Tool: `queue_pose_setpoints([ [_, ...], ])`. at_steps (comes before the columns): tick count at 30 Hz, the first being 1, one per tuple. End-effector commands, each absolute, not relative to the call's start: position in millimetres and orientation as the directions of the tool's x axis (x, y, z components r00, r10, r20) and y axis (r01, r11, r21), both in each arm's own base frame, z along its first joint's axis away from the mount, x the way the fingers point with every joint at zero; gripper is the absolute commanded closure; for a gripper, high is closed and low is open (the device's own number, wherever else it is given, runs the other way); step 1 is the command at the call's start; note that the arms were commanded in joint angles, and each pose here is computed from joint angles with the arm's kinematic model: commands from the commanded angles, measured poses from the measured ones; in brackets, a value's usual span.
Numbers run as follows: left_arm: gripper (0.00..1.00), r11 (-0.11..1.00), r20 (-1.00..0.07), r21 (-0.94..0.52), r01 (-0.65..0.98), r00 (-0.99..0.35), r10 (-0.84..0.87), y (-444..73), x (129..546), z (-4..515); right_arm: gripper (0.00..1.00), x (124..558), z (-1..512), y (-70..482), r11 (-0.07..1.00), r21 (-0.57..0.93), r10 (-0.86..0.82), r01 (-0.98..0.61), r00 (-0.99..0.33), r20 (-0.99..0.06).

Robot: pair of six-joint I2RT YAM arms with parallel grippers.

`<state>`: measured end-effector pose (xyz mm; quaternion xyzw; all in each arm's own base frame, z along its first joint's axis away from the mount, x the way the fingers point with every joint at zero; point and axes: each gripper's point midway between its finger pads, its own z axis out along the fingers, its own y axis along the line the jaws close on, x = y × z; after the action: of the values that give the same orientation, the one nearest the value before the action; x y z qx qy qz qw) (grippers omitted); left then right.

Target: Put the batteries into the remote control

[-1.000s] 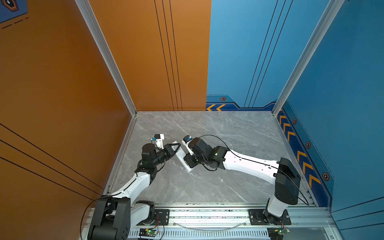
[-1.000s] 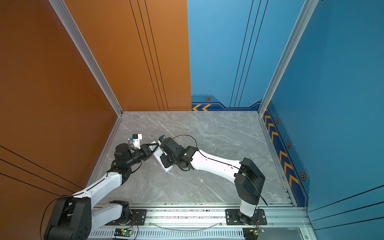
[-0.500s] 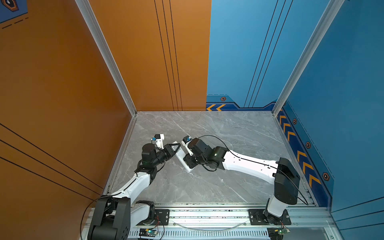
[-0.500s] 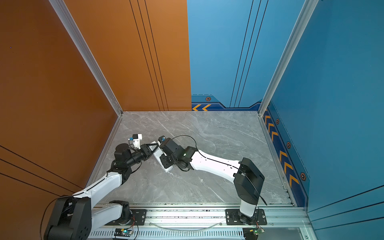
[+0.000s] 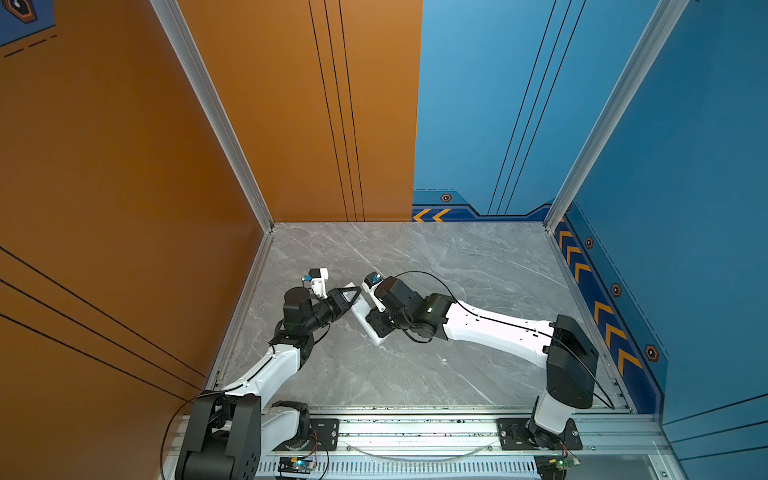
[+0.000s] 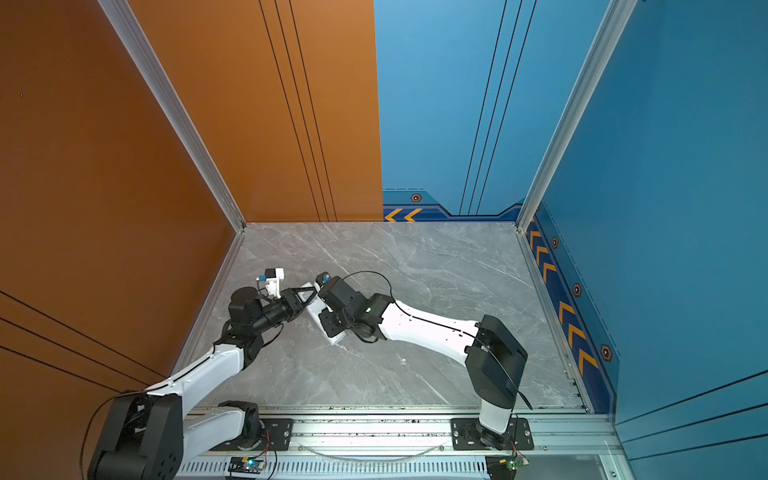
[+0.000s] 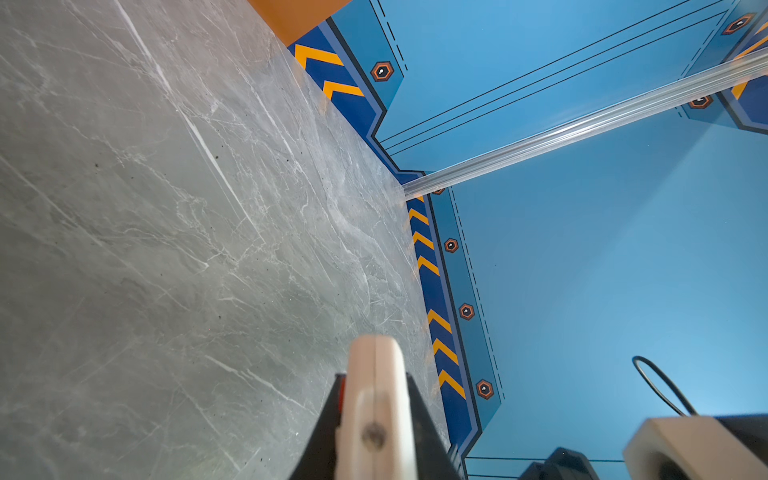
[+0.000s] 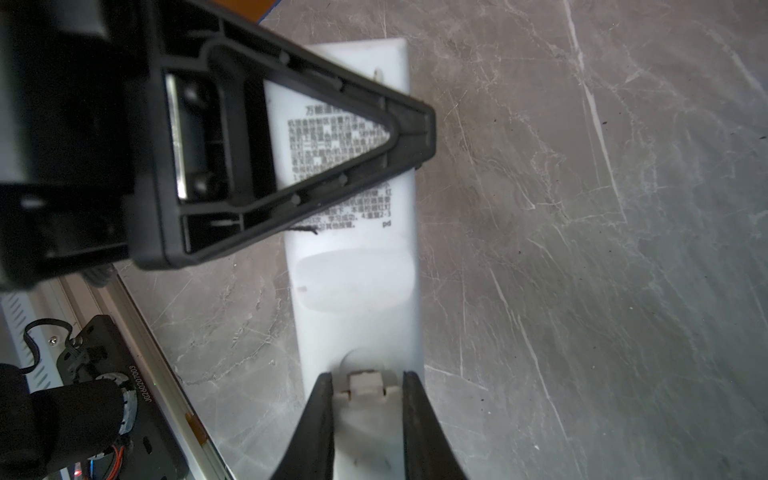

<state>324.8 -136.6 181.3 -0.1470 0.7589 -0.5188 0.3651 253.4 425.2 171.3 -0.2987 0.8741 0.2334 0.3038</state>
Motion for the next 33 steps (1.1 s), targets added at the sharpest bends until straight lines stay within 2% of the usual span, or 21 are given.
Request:
queue_pose_setpoints([
  [1, 1.0, 0.4, -0.42, -0.896, 0.196, -0.668, -0.614, -134.1, 325.3, 194.7, 0.91, 248.5, 160.2, 428.2, 0.715, 0.223, -0.388, -0.663, -0.642, -0.661],
  [23, 1.0, 0.397, -0.423, -0.895, 0.202, -0.665, -0.616, -133.4, 325.4, 197.7, 0.91, 242.5, 154.7, 428.8, 0.697, 0.228, -0.402, -0.679, -0.635, -0.66],
  [33, 1.0, 0.396, -0.422, -0.896, 0.202, -0.666, -0.615, -133.4, 325.6, 198.0, 0.86, 240.8, 153.9, 432.3, 0.69, 0.235, -0.407, -0.685, -0.635, -0.657],
])
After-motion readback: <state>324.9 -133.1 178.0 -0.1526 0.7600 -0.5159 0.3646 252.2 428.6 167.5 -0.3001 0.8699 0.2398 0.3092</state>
